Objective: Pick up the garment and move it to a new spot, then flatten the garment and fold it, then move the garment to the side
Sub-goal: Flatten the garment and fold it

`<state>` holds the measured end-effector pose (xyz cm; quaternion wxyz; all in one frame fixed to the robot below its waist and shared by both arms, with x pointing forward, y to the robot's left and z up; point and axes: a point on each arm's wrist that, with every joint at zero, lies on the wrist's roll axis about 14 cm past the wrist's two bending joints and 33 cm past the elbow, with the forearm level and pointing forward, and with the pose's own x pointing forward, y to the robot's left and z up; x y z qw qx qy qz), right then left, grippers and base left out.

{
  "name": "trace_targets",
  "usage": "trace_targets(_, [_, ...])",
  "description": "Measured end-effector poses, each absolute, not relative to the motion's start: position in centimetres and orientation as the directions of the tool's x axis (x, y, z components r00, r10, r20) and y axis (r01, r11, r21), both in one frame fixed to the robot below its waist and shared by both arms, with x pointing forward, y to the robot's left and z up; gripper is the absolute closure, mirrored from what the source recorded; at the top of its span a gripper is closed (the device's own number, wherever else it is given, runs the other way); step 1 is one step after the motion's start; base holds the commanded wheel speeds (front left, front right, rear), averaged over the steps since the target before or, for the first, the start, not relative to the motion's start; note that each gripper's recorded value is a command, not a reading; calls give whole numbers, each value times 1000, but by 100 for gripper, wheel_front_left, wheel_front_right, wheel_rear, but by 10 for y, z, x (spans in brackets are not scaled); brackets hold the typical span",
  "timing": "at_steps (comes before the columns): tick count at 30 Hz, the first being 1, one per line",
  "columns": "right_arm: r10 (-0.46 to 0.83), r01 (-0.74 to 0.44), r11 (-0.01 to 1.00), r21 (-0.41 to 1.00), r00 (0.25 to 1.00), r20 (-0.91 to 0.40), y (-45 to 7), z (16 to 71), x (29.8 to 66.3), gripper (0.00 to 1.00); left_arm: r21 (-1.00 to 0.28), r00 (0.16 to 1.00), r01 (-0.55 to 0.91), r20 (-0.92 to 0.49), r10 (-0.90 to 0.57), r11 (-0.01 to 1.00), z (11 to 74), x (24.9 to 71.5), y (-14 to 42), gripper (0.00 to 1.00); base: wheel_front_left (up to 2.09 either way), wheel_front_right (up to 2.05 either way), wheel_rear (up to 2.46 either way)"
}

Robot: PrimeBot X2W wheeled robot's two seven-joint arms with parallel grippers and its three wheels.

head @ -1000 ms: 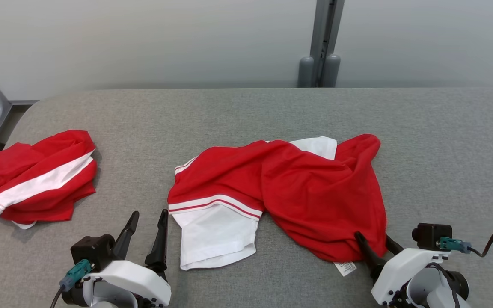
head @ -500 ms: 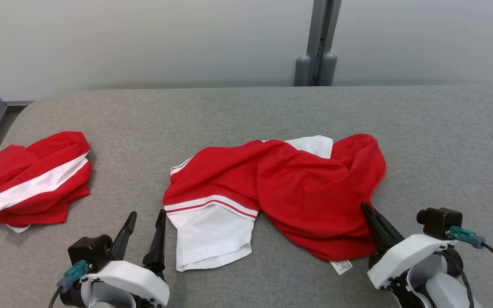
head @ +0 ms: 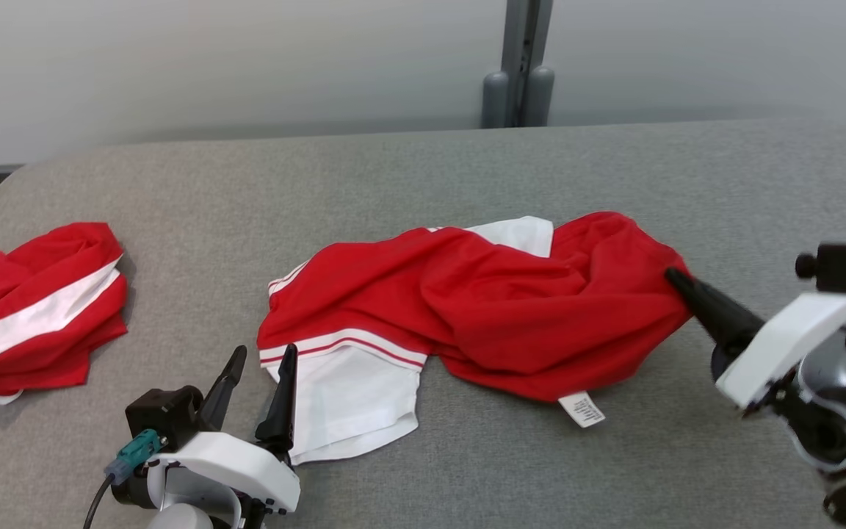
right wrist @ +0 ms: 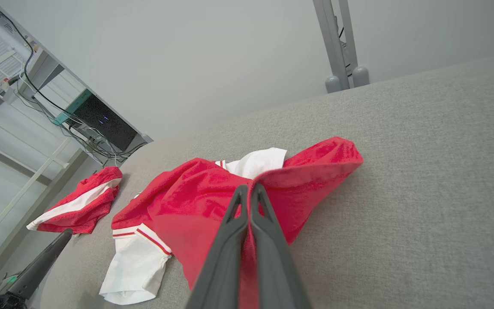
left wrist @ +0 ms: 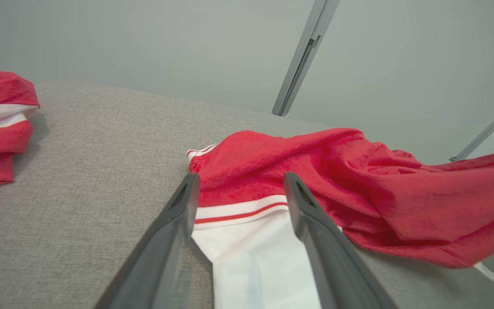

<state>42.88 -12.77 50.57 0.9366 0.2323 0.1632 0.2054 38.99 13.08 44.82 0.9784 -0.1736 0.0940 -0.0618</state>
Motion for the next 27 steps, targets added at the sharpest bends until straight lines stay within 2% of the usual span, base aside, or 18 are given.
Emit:
trace_targets(5, [508,-277,797,537,788,-347,-132,497,458,100,-350,973,68,-182,-139,934,442,393,137,0,0,0,0])
trace_targets(9, [473,-246,826,507,791,-387,-149,505,495,100,-347,974,48,-191,-121,937,439,395,143,0,0,0,0])
trace_targets(12, [484,-174,822,543,717,-503,-149,479,498,100,-345,973,31,-204,-107,938,435,394,148,0,0,0,0])
trace_targets(14, [468,-126,827,547,694,-547,-157,470,505,100,-345,974,26,-204,-102,938,434,396,150,0,0,0,0])
trace_targets(19, [394,-30,838,546,725,-565,-175,462,535,100,-344,974,17,-207,-94,939,431,402,153,0,0,0,0])
trace_targets(21, [354,-5,841,541,760,-545,-182,461,548,100,-344,973,12,-210,-90,939,429,405,154,0,0,0,0])
trace_targets(25, [341,-21,831,556,808,-480,-171,466,567,100,-340,971,1,-224,-82,940,422,408,156,0,0,0,0])
trace_targets(26, [345,-26,825,564,813,-468,-167,466,568,65,-339,970,0,-230,-83,941,420,408,157,0,0,0,0])
trace_targets(27, [349,-33,821,571,820,-454,-163,468,569,0,-338,969,2,-232,-85,941,419,408,156,0,0,0,0])
